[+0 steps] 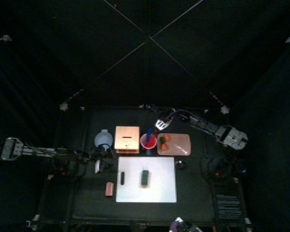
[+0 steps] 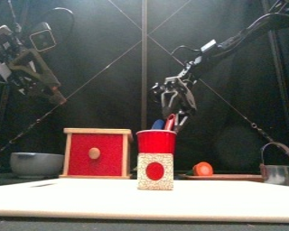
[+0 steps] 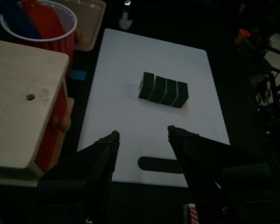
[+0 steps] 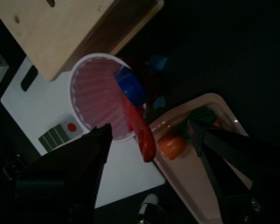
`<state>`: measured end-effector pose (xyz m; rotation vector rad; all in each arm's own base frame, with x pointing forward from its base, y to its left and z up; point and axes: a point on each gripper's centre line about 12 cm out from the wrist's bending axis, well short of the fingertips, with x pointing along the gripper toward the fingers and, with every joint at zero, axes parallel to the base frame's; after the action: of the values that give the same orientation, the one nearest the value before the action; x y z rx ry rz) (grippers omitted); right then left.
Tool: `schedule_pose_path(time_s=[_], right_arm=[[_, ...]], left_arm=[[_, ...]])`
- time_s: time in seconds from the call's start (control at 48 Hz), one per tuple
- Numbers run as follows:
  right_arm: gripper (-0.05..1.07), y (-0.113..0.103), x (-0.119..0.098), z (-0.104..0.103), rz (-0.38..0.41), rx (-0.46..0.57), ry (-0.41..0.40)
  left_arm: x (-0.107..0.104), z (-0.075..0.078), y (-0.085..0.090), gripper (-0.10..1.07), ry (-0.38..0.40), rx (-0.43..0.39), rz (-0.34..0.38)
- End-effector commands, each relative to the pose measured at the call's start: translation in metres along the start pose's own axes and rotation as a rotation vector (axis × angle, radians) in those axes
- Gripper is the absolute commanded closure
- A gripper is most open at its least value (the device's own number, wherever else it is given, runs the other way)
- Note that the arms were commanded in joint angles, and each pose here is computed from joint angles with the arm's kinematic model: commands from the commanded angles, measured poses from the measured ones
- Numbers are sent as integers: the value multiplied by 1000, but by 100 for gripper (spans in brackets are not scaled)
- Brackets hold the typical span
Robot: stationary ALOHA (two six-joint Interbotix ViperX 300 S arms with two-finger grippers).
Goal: Cut sushi roll
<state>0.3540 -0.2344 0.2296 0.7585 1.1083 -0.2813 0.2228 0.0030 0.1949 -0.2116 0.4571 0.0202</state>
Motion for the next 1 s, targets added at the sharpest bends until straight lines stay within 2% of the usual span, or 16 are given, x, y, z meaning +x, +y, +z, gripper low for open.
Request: schedule_pose_path(time_s=[0.0, 0.167, 0.292, 0.396, 0.562, 0.646, 0.812, 0.979], right_arm=[[23, 8, -14, 6, 6, -23, -37], [47, 11, -15, 7, 14, -24, -37], [56, 17, -19, 5, 22, -21, -28], [56, 31, -29, -1, 31, -47, -34], [56, 60, -58, -17, 48, -118, -73], [56, 71, -76, -29, 52, -151, -115], [56, 83, -97, -54, 59, -197, -208], [56, 93, -116, -92, 73, -238, -344]], left_arm=[[0, 4, 0, 12, -10, -2, -1], [0, 1, 2, 12, -4, -10, 6], [0, 2, 2, 12, -7, -24, 8], [0, 1, 2, 12, -5, -32, 9], [0, 2, 4, 12, -10, -38, 15], [0, 3, 6, 12, -13, -42, 23], [0, 7, 8, 12, -24, -61, 34], [0, 9, 11, 12, -34, -85, 44]])
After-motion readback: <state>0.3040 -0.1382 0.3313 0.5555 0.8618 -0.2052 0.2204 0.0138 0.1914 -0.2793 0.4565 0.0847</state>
